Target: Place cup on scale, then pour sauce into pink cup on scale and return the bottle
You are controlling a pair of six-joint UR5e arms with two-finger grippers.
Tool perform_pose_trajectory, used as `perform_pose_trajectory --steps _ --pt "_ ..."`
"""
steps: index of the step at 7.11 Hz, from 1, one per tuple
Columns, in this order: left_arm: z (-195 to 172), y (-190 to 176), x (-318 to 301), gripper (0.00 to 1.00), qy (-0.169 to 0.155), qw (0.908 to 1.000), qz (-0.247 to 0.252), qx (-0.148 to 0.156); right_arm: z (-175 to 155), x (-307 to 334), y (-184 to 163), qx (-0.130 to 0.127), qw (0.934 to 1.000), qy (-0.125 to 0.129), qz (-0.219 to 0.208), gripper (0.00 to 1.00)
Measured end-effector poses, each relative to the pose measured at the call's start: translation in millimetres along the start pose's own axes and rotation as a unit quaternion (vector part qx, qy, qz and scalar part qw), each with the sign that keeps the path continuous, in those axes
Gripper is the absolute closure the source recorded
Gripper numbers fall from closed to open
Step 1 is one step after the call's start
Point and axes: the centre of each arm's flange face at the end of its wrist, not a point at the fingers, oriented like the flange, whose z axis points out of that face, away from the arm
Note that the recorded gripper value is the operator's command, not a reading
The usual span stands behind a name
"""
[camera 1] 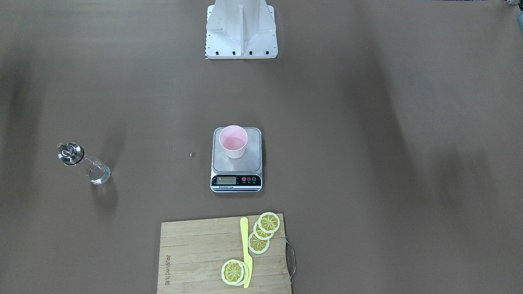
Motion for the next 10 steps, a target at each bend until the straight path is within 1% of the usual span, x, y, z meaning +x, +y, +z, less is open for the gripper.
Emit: perform_pose_trajectory --steps 2,3,4,6,7,9,10 --pt "-9.6 -4.5 12.4 0.02 0.017 0.9993 -0.022 -0.025 -2.9 -3.0 -1.9 0.003 1.0000 -0.003 0.000 0.00" --pt "-15.5 -9.7 18.2 0.02 0.024 0.9988 -0.029 -0.032 -5.8 -5.4 -2.4 0.011 0.9999 -0.003 -0.006 0.00" --pt "-19.9 -12.8 22.0 0.02 0.027 0.9986 -0.031 -0.034 -6.7 -6.0 -2.9 0.025 0.9995 -0.004 -0.017 0.00" --pt "-24.6 -17.4 26.0 0.02 0.028 0.9986 -0.031 -0.033 -9.3 -2.0 0.3 0.048 0.9983 -0.001 -0.032 0.00" --pt "-26.0 -20.1 27.6 0.02 0.028 0.9987 -0.029 -0.031 -13.4 2.7 4.5 0.055 0.9979 0.006 -0.032 0.00" --pt "-28.7 -25.2 30.3 0.02 0.028 0.9989 -0.026 -0.028 -19.8 8.5 12.0 0.063 0.9969 0.034 -0.031 0.00" --pt "-29.5 -26.8 31.0 0.02 0.027 0.9989 -0.025 -0.027 -22.8 7.6 13.5 0.066 0.9964 0.041 -0.033 0.00"
